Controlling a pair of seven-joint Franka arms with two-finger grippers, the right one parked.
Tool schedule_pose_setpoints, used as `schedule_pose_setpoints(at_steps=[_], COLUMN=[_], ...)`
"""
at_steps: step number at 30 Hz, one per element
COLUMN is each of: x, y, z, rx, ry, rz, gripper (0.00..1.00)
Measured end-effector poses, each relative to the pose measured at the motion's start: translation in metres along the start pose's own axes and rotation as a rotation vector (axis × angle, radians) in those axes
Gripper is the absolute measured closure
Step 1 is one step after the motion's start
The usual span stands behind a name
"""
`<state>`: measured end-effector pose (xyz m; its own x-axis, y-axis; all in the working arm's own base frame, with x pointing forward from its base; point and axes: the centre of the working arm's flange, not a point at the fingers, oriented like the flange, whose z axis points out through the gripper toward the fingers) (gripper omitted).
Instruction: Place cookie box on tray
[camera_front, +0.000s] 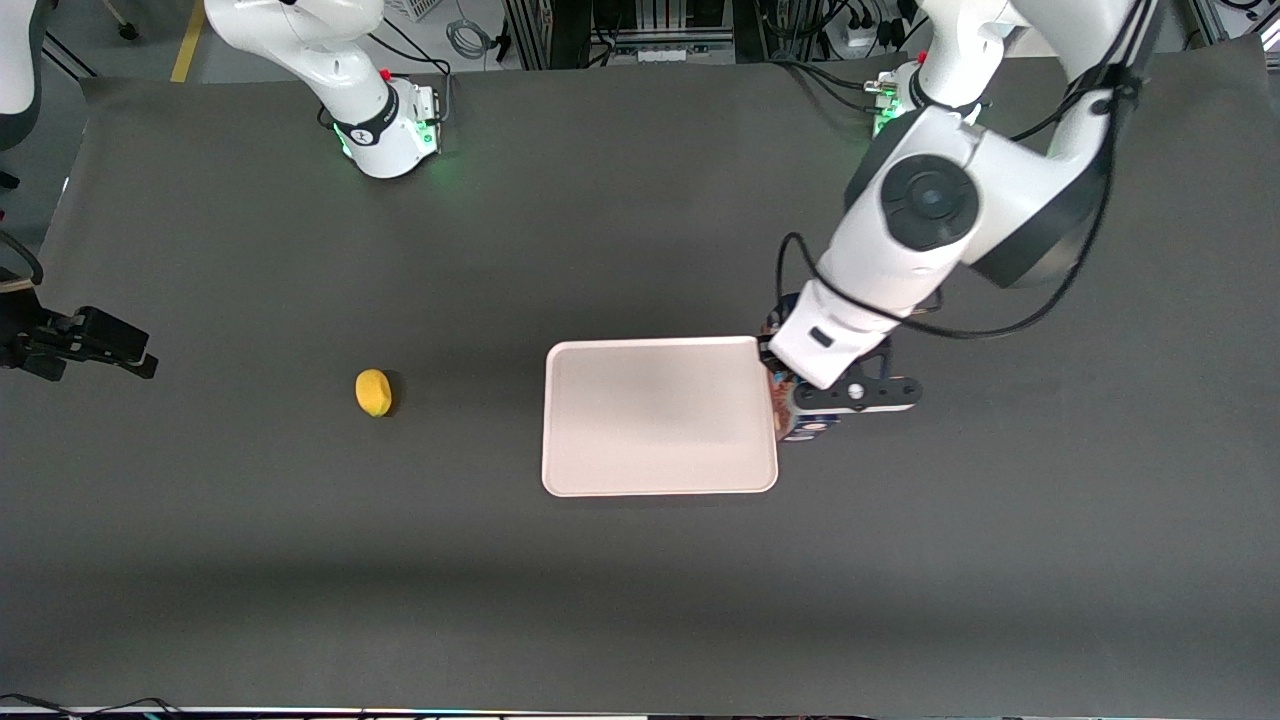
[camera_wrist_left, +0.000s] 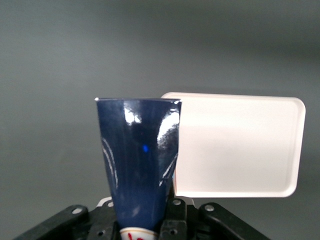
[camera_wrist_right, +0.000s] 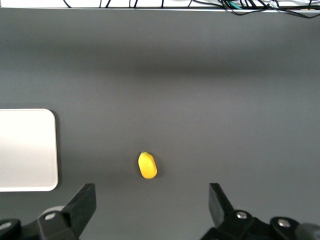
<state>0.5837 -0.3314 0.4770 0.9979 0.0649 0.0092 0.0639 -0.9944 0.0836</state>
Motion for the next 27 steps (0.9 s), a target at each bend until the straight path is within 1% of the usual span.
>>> schedule_pose_setpoints(at_steps=[1,3,7,15,17,23,27], x=[-0.002,-0.006,-0.016,-0.025,-0.024,-0.025,-0.027], y=[0.006,0.018,0.047,0.079,0.08,0.081,0.077], z=[0.007,0.021,0.053,0.12,0.136,0.173,0.193], rx=[0.003,0.021,0.058,0.082,0.082,0.06,0.044], ry=[-0.002,0.002,0.026,0.057,0.059,0.053,0.058], rz=[0.002,0.005,-0.004,0.005,0.013,0.024,0.025], gripper=[0.72,0.72,0.72,0.72,0.72,0.72,0.72])
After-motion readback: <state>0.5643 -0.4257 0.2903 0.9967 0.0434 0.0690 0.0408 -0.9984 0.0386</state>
